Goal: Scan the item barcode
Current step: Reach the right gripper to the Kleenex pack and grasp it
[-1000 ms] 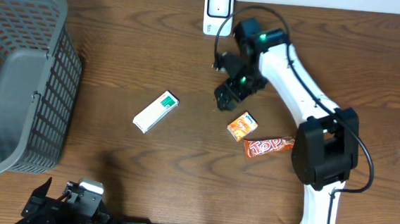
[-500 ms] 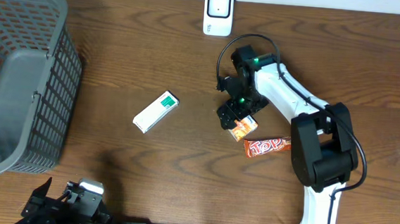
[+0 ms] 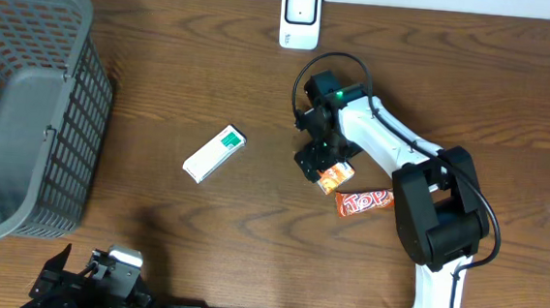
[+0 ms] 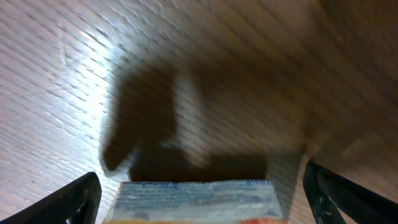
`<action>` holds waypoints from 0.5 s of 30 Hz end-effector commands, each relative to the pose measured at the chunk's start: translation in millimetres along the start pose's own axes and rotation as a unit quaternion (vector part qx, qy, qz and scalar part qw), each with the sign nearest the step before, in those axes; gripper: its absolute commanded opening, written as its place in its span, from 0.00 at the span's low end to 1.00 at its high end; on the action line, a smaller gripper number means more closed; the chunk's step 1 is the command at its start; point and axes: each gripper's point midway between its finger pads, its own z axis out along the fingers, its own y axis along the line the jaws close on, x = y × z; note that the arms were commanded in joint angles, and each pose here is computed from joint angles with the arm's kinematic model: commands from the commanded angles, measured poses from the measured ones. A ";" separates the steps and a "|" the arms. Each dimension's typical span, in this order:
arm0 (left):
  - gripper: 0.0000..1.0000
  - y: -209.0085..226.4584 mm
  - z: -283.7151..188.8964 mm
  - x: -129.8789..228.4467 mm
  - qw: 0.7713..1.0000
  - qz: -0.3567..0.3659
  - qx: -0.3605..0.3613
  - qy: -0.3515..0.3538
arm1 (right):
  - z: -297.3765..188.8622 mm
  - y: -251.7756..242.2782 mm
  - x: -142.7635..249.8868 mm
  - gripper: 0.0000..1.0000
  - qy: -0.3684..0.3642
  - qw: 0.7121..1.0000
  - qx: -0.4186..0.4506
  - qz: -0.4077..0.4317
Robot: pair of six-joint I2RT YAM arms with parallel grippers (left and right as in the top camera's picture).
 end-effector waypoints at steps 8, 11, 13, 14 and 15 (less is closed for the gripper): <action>0.98 0.8 -0.9 -0.2 1.000 0.002 -0.002 -0.001 | 27.4 8.5 39.0 0.99 0.075 0.997 -0.010 0.028; 0.98 0.8 -0.9 -0.2 1.000 0.002 -0.002 -0.001 | 31.0 8.9 42.0 0.94 0.078 0.997 -0.011 0.029; 0.98 0.8 -0.9 -0.2 1.000 0.002 -0.002 -0.001 | 32.8 9.0 43.7 0.89 0.079 0.996 -0.011 0.029; 0.98 0.8 -0.9 -0.2 1.000 0.002 -0.002 -0.001 | 33.7 8.9 42.9 0.87 0.077 0.997 -0.010 0.029; 0.98 0.8 -0.9 -0.2 1.000 0.002 -0.002 -0.001 | 34.1 8.9 42.5 0.84 0.076 0.997 -0.010 0.029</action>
